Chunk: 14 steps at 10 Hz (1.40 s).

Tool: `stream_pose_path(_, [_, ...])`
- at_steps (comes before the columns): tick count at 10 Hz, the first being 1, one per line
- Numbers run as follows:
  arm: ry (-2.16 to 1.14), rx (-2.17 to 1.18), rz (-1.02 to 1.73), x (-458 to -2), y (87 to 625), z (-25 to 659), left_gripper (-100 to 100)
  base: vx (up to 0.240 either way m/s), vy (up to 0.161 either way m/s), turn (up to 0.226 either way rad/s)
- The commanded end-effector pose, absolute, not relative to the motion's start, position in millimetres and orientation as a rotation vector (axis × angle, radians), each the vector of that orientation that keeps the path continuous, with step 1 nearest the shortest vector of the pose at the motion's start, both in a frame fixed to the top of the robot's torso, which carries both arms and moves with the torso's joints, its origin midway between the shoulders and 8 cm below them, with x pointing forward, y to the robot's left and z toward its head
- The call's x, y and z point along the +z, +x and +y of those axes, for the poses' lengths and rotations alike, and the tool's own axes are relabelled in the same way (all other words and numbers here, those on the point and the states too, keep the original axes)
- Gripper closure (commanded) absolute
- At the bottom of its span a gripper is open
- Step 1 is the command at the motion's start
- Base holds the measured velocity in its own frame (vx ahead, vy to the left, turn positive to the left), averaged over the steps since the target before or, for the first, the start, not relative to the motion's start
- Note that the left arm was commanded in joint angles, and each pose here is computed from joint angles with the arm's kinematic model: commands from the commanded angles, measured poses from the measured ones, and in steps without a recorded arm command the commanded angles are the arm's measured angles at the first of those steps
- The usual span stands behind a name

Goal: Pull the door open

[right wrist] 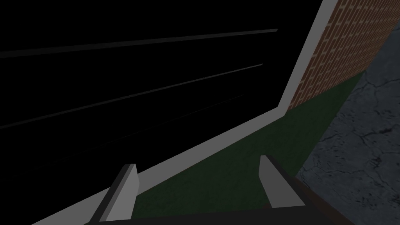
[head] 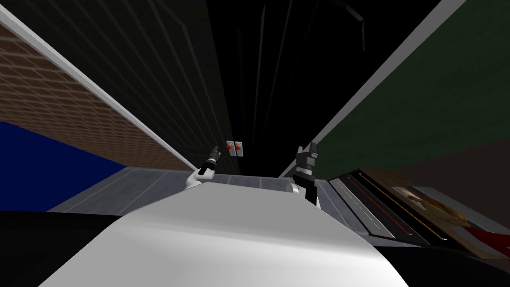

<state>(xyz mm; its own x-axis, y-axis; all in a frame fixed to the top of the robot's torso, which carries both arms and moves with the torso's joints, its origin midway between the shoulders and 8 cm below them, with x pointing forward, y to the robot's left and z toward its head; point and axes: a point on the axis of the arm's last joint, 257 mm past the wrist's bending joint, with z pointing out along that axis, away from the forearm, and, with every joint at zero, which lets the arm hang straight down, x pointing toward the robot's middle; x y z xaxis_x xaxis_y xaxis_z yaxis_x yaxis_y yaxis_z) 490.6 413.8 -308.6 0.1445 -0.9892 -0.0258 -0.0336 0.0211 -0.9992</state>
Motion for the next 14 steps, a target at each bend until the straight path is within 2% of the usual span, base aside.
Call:
stream_pose_path(1, [-1.256, -1.125, 1.137, -299.2, 503.4, 385.0, -100, 0.223, -0.122, -0.197])
stream_pose_path(2, [-1.266, -1.102, 1.136, -303.0, 497.9, 399.8, -100, 0.101, -0.061, -0.035])
stream_pose_path(3, [-1.266, -1.102, 1.136, -303.0, 497.9, 399.8, 100, -0.013, 0.009, 0.036])
stream_pose_path(8, [-1.266, -1.102, 1.136, -303.0, 497.9, 399.8, 100, -0.021, 0.013, 0.0])
stream_pose_path(9, [-1.28, -1.071, 1.135, -307.7, 489.5, 415.6, -100, -0.11, 0.038, 0.125])
stream_pose_path(11, [-1.285, -1.061, 1.136, -309.6, 485.1, 420.9, -100, -0.157, 0.039, 0.083])
stream_pose_path(14, [-1.279, -1.078, 1.143, -308.7, 484.3, 413.3, -100, -0.181, -0.05, 0.001])
